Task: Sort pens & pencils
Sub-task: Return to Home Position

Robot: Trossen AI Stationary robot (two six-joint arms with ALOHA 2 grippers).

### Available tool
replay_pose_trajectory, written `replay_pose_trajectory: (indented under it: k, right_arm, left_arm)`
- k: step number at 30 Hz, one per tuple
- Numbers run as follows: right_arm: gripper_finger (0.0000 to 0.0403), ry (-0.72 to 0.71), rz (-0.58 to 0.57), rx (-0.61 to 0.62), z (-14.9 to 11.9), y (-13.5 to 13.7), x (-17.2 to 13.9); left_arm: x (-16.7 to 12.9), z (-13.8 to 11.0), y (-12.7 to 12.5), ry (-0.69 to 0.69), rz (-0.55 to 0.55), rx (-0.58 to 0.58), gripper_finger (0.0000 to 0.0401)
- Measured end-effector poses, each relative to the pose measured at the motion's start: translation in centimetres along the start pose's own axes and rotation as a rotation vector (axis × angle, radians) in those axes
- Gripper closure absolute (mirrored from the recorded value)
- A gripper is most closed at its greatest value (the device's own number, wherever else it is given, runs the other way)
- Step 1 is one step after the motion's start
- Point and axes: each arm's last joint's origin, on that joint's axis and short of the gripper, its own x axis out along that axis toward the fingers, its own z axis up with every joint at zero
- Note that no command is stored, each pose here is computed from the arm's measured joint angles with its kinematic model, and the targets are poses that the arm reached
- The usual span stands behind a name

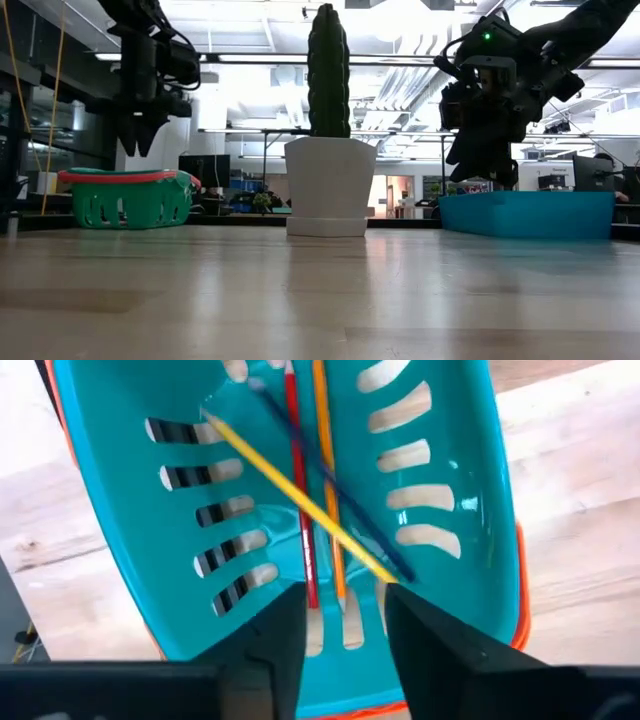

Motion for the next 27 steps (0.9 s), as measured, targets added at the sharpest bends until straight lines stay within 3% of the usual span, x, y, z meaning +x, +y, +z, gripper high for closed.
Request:
replay_pose_trajectory:
  k: [4,8,13,17,22,27]
  right_arm:
    - [0.0279,-0.001,0.001,-0.002,0.0,0.0,0.0]
    - [0.0279,-0.033,0.069,-0.029,0.5,0.5,-0.1]
    - [0.0279,-0.138,0.218,-0.123,2.8,3.3,-1.9]
    - [0.0279,-0.230,0.303,-0.237,4.8,6.2,-5.2]
    - [0.0279,-0.405,0.371,-0.364,6.0,9.2,-10.7]
    - [0.0279,-0.549,0.405,-0.369,5.3,10.5,-15.0]
  left_arm:
    - [0.0,0.1,-0.1,-0.011,-0.012,0.017,0.0255]
    - [-0.1,0.0,-0.3,0.011,-0.110,0.076,0.0247]
    - [-2.2,-1.7,-1.7,-0.080,-0.196,0.269,0.0253]
    - [-5.2,-3.6,-2.9,-0.292,-0.272,0.380,0.0258]
    - [-9.5,-6.0,-3.5,-0.630,-0.456,0.427,0.0258]
    - [-13.5,-8.3,-3.5,-0.933,-0.657,0.508,0.0259]
